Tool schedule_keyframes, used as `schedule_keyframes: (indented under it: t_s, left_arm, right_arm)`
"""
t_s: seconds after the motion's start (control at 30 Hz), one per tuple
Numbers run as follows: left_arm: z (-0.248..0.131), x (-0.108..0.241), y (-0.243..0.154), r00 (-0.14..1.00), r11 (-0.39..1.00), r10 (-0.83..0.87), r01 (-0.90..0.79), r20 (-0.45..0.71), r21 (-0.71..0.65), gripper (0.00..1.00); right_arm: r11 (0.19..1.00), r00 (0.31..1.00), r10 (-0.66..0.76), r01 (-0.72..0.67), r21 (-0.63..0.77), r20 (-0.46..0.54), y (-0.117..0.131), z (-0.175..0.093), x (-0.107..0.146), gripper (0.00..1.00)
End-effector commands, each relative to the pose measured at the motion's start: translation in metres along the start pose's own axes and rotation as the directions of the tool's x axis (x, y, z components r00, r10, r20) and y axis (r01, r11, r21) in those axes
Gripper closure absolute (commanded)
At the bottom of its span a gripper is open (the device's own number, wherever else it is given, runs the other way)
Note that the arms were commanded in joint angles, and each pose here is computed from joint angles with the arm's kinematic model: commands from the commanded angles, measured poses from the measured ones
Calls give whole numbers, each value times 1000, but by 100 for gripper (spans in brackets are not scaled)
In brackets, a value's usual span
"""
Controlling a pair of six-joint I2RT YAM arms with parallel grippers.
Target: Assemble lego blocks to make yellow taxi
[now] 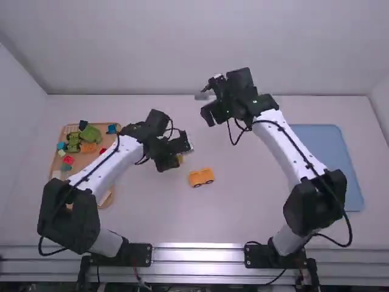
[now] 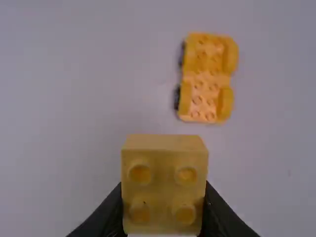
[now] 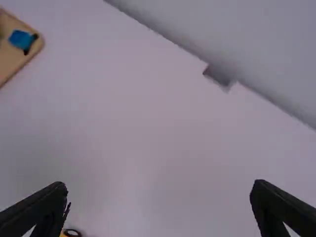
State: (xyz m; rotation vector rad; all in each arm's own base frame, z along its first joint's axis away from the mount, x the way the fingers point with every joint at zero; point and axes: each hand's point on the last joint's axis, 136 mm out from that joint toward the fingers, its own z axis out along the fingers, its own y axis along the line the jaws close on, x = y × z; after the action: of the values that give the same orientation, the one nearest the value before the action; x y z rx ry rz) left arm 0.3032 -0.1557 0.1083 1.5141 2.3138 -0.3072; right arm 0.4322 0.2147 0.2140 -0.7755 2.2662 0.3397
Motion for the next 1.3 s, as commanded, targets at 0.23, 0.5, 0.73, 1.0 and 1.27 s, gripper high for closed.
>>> schedule_keyframes:
  t_s: [0.23,0.5,0.73,1.0,1.27]
  left_arm:
    - [46,35,-6,980,989,137,-128,-146,68,98]
    - [84,49,-6,961,971,214,-190,-176,144,87]
    - [102,58,-7,962,972,217,-197,-168,127,79]
    - [115,67,-7,960,972,231,-219,-160,89,1]
    - [103,49,8,975,977,206,-202,-84,63,1]
  right_arm:
    - [998,975,54,-61,25,217,15,-44,22,1]
    - [996,884,52,-82,45,464,17,-74,31,1]
    - [977,839,151,-206,48,523,-8,-85,43,1]
    - [981,836,169,-192,-10,522,-10,-88,44,1]
    - [980,835,170,-200,1,524,-14,-89,45,1]
